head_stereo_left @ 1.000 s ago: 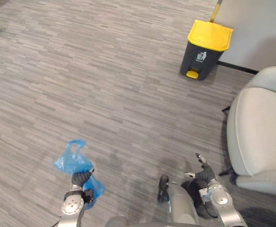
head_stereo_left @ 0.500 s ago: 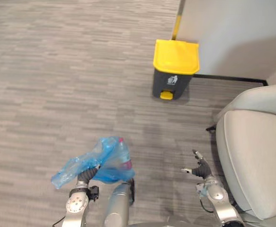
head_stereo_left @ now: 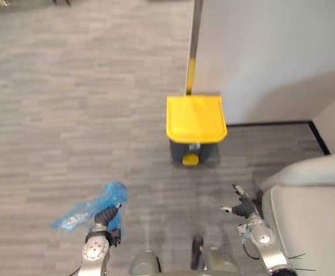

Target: Gather rubbish on tea table into small bin, then transfer packed bag to large trash can.

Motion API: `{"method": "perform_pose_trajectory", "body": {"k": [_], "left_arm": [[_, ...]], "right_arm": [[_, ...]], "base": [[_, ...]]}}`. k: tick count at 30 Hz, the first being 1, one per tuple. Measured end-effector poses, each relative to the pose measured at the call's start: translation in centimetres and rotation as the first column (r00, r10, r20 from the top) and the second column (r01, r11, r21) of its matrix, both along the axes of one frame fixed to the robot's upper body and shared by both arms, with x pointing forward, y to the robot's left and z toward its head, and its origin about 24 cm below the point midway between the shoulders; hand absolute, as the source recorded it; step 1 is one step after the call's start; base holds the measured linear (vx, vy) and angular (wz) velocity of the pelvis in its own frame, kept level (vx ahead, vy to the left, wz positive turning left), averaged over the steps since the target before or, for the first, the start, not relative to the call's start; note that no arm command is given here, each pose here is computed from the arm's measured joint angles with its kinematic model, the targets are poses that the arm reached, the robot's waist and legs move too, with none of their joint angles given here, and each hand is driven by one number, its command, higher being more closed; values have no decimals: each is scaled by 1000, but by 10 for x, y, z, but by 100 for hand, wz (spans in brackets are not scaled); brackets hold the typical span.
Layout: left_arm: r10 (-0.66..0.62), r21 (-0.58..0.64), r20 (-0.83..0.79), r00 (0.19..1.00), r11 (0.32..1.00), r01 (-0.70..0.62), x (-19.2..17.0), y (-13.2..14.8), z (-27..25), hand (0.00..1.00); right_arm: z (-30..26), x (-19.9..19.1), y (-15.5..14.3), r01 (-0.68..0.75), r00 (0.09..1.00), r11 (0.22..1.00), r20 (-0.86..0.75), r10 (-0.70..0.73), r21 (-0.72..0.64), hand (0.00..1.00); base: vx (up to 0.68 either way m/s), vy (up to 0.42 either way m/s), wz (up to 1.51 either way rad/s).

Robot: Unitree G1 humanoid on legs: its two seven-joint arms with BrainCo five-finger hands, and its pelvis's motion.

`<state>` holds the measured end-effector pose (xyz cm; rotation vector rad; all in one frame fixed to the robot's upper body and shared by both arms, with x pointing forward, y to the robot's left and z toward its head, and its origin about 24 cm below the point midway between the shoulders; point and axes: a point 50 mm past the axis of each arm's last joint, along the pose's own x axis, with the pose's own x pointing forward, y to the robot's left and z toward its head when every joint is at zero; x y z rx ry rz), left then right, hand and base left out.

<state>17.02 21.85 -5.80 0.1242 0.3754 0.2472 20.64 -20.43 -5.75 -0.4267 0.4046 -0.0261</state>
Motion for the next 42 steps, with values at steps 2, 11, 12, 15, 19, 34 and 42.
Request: {"method": "perform_pose_trajectory", "body": {"k": [2,11,12,15,19,34,42], "left_arm": [[-2,2,4,1000,1000,2,1,0,1,100],[-20,-29,-10,1000,999,19,-1,-8,-3,100],[-20,-23,-19,1000,1000,19,-4,-6,-4,100],[-40,6,-19,999,999,40,-4,-2,-1,100],[-36,3,-15,999,999,36,-2,-3,-1,100],[-20,-8,-93,995,1000,20,-14,-1,-16,100],[-50,-13,-80,996,999,49,-7,-6,-14,100]], "right_arm": [[7,8,2,-4,999,1000,37,4,8,0],[0,3,-1,43,999,999,3,-43,23,0],[-1,4,3,33,999,999,2,-33,22,0],[-9,-5,7,29,999,999,-37,-28,33,0],[-10,-5,12,18,999,999,-40,-17,36,0],[-24,-25,-16,135,984,991,-118,-134,-1,0],[-28,-21,-9,161,980,987,-124,-157,28,0]], "base": [[557,132,-61],[396,243,-38],[310,198,-55],[325,78,4],[317,-80,20],[193,-20,5],[-53,61,10]]}}
